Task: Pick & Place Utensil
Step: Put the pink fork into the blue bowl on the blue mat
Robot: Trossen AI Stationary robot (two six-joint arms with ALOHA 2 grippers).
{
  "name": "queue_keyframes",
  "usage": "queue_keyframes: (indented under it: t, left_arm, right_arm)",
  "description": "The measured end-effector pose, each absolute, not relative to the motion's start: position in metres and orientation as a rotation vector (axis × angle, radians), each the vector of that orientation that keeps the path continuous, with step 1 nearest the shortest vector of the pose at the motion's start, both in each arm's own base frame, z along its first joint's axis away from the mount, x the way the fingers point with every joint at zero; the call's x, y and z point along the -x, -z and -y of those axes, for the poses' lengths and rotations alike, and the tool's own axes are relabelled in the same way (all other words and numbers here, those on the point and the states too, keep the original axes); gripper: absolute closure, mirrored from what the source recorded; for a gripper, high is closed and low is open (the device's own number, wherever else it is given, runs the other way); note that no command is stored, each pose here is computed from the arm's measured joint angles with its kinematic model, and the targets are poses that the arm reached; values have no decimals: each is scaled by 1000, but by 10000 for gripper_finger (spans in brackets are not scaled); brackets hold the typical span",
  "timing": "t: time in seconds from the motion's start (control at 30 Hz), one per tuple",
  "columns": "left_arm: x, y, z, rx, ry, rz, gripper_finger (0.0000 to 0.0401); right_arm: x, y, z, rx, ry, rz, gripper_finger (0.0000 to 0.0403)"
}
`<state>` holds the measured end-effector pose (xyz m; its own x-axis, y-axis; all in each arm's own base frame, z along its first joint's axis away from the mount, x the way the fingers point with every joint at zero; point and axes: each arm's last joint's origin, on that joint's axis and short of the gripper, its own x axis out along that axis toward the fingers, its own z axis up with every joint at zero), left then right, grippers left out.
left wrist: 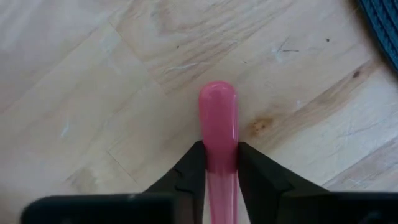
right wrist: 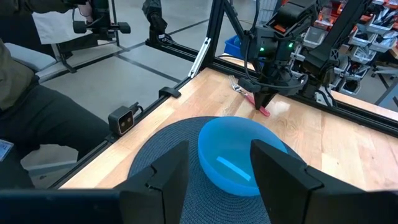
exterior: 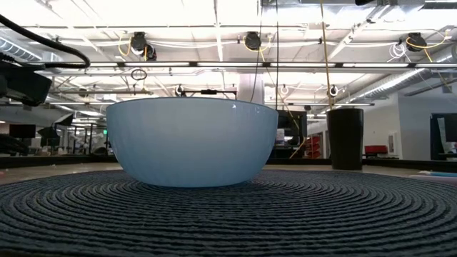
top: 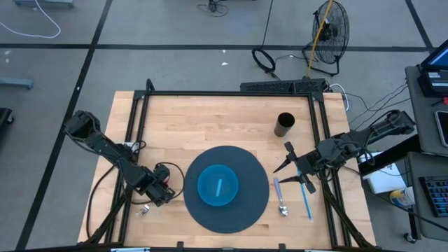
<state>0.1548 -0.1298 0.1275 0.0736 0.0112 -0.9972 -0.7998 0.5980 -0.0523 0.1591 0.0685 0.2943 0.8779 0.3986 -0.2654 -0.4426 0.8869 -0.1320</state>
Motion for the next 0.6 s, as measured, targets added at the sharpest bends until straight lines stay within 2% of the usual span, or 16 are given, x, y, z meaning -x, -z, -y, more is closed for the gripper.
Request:
queue_keyframes:
  t: [0.07,0.17,0.4,0.6]
  left_arm:
    - [-155,-128,130,738,-700,-1374,341]
    - [-155,-128,130,739,-700,-1373,342]
    - [-155,-128,130,742,-712,-1361,306]
    - [-155,-128,130,738,-716,-1349,331]
  right_arm:
    - [-159,-294,-69,192,-442,-235,238]
    - [-159,-294,-68,192,-441,-235,238]
    - [-159,-294,-69,191,-441,-235,238]
    - [-159,-294,-68,191,-441,-236,238]
